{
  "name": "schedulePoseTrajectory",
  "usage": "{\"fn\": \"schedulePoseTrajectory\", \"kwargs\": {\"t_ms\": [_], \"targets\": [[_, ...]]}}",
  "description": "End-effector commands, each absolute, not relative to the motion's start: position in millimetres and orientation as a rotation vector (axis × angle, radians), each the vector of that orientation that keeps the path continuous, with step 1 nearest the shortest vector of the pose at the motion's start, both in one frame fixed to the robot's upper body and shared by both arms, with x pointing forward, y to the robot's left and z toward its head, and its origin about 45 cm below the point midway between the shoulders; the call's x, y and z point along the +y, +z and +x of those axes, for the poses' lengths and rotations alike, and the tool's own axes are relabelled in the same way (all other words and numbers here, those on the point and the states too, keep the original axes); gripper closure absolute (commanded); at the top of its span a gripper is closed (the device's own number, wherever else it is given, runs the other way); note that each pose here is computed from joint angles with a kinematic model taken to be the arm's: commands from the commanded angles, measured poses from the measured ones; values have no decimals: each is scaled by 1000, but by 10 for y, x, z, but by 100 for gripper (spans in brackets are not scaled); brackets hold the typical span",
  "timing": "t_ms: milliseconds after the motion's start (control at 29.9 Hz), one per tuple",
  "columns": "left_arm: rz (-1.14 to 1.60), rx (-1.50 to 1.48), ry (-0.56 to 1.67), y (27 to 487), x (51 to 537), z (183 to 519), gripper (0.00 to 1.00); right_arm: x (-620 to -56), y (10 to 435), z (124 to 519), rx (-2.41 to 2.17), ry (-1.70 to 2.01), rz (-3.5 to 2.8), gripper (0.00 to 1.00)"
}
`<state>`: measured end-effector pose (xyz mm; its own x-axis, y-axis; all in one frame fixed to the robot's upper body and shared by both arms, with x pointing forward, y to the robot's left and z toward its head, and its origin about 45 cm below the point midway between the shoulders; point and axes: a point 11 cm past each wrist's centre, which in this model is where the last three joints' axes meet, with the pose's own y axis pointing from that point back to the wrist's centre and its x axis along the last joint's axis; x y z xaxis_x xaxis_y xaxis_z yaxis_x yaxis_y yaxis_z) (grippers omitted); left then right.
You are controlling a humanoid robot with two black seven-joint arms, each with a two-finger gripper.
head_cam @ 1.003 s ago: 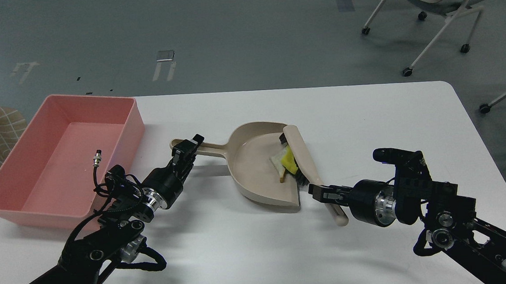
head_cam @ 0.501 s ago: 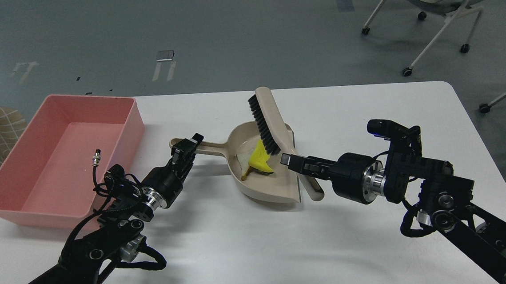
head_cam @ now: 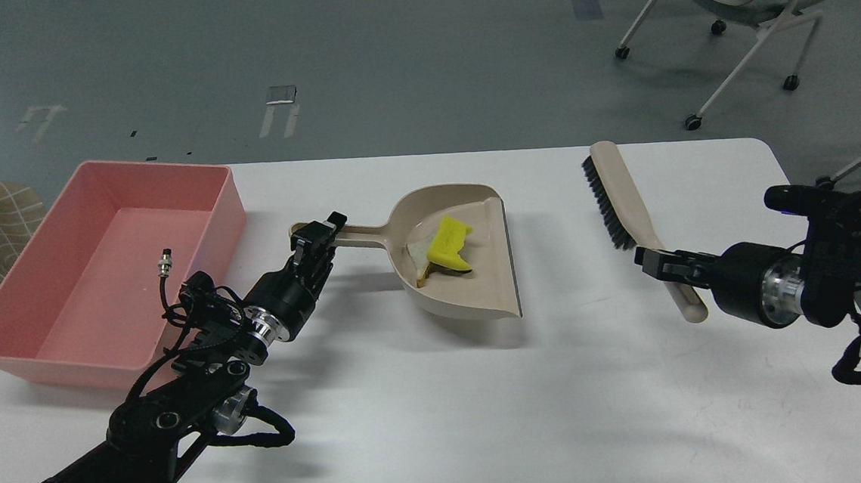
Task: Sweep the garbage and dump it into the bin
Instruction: 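Lift the brush away and set it down on the table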
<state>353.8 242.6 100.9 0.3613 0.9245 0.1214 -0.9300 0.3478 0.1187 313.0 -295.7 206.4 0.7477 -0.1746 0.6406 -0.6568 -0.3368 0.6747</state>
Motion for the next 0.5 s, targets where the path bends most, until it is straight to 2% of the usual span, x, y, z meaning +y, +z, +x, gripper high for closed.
{"fn": "schedulePoseTrajectory", "kwargs": {"t_ms": [0, 201, 468], "targets": [[176, -41, 1205, 1036, 2440, 3564, 100, -3246, 2049, 3116, -654, 535, 1816, 100], [170, -59, 1207, 1105, 2463, 3626, 100, -3634, 1828, 3105, -683, 421, 1744, 100], [155, -97, 1209, 1257, 2484, 3756, 100, -3685, 1719, 3011, -672, 386, 1741, 100]]}}
